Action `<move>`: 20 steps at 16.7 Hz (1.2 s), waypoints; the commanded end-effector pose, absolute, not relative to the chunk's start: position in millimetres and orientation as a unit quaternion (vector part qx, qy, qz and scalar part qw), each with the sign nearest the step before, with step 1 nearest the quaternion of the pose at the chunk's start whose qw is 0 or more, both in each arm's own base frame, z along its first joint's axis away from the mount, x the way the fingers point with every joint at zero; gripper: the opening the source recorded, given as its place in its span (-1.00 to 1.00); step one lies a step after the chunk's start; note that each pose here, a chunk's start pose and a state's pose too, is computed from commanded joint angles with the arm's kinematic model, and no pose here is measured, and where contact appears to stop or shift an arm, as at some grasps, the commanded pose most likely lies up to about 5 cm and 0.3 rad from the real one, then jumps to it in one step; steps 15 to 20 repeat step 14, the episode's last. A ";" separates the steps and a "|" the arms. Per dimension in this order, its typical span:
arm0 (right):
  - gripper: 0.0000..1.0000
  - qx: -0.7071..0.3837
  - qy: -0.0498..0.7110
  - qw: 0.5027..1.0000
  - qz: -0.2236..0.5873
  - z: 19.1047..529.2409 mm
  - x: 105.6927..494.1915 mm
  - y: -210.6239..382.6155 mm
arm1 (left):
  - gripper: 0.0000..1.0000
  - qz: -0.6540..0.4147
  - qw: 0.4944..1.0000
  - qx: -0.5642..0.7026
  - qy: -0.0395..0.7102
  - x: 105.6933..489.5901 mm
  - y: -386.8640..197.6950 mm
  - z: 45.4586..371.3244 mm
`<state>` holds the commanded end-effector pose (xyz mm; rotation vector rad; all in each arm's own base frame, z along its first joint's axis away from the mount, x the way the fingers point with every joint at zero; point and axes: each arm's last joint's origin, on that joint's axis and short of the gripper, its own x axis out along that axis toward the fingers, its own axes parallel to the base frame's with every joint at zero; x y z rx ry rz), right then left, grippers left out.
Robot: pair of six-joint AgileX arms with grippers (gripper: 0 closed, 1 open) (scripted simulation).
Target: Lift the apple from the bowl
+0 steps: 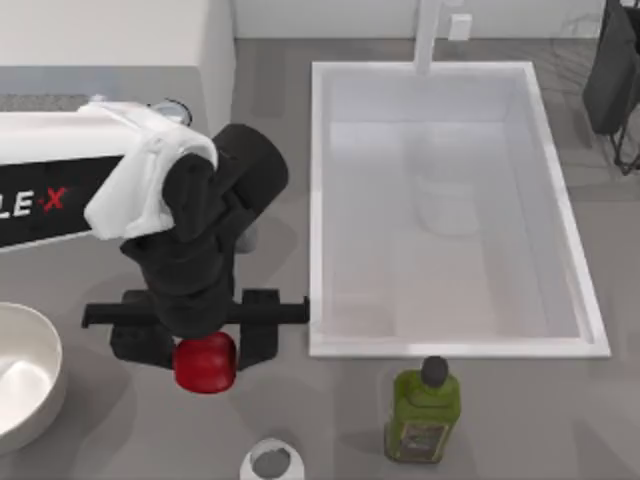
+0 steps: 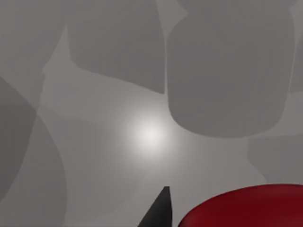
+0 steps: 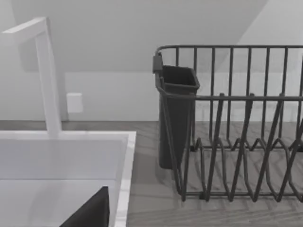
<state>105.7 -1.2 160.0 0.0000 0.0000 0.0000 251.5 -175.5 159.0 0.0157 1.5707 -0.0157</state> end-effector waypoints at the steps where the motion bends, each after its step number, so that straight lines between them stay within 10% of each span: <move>1: 1.00 0.000 0.000 1.000 0.000 160.0 105.7 -1.2 | -0.10 -0.007 0.707 0.007 0.707 251.5 -175.5 159.0; 8: 1.00 0.000 0.000 1.000 0.000 160.0 105.7 -1.2 | 0.96 -0.007 0.707 0.007 0.707 251.5 -175.5 159.0; 20: 1.00 0.000 0.000 1.000 0.000 160.0 105.7 -1.2 | 1.00 -0.007 0.707 0.007 0.707 251.5 -175.5 159.0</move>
